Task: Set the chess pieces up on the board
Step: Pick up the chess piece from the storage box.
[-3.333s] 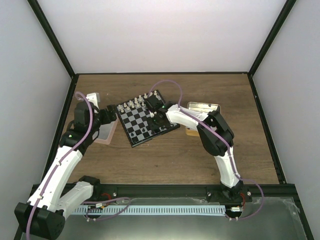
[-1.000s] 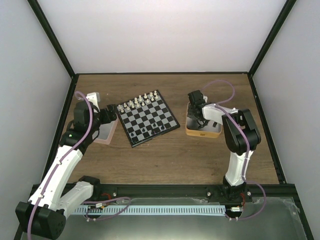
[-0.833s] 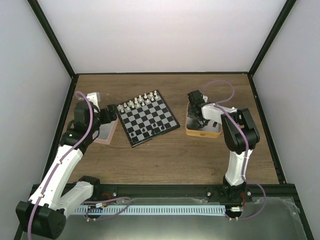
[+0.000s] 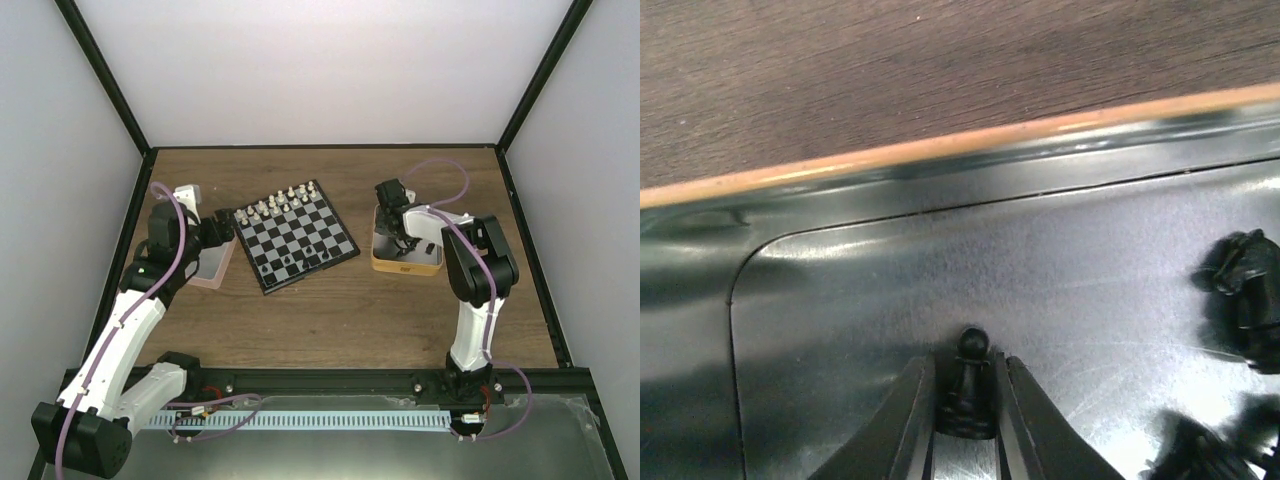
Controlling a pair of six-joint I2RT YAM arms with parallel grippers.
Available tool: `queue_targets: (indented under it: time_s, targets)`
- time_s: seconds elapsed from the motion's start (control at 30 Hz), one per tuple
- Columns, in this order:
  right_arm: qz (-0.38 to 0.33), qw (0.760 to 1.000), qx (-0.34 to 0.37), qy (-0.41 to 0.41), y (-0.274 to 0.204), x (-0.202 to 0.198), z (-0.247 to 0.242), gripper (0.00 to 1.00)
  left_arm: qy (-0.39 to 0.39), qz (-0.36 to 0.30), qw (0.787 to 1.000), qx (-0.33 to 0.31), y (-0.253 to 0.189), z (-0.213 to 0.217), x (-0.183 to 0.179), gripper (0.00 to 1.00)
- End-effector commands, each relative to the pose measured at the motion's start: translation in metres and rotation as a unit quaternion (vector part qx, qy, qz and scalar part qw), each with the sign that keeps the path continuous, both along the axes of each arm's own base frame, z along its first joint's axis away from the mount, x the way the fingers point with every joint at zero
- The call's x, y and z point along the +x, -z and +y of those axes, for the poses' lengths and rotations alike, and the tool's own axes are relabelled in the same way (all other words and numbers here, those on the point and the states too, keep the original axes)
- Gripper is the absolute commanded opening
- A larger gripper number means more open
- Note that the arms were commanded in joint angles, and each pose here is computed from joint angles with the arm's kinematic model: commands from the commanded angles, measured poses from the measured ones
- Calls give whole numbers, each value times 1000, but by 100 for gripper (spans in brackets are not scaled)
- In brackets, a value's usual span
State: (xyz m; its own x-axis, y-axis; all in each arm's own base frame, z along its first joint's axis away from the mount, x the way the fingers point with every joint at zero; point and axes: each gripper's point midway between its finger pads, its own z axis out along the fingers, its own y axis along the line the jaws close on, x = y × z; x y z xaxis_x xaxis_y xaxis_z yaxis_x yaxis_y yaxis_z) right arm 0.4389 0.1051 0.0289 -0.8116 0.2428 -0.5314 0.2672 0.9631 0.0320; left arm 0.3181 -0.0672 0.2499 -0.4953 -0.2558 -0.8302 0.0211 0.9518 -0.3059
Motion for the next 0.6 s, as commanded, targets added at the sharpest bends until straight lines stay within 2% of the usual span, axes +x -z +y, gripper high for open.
queue_targets:
  time_s: [0.0, 0.13, 0.23, 0.3, 0.4, 0.5, 0.57]
  targets:
    - [-21, 1000, 13, -10, -18, 0, 0, 10, 2, -4, 1000, -6, 1, 0, 1, 90]
    - [-79, 994, 55, -46, -60, -2, 13, 10, 25, -4, 1000, -17, 1, -9, 2, 90]
    - [-129, 979, 109, -112, -100, -9, 37, 10, 75, -8, 997, -36, -1, -27, 1, 90]
    - [-154, 961, 135, -183, -125, -21, 62, 10, 155, -18, 986, -64, -7, -55, -6, 90]
    - [-186, 937, 164, -247, -156, -43, 91, 10, 258, -28, 958, -122, -17, -92, -22, 90]
    - [-218, 908, 204, -293, -185, -65, 109, 10, 298, -28, 941, -157, -29, -109, -31, 90]
    - [-238, 876, 243, -343, -204, -86, 123, 10, 295, -26, 939, -173, -36, -111, -32, 90]
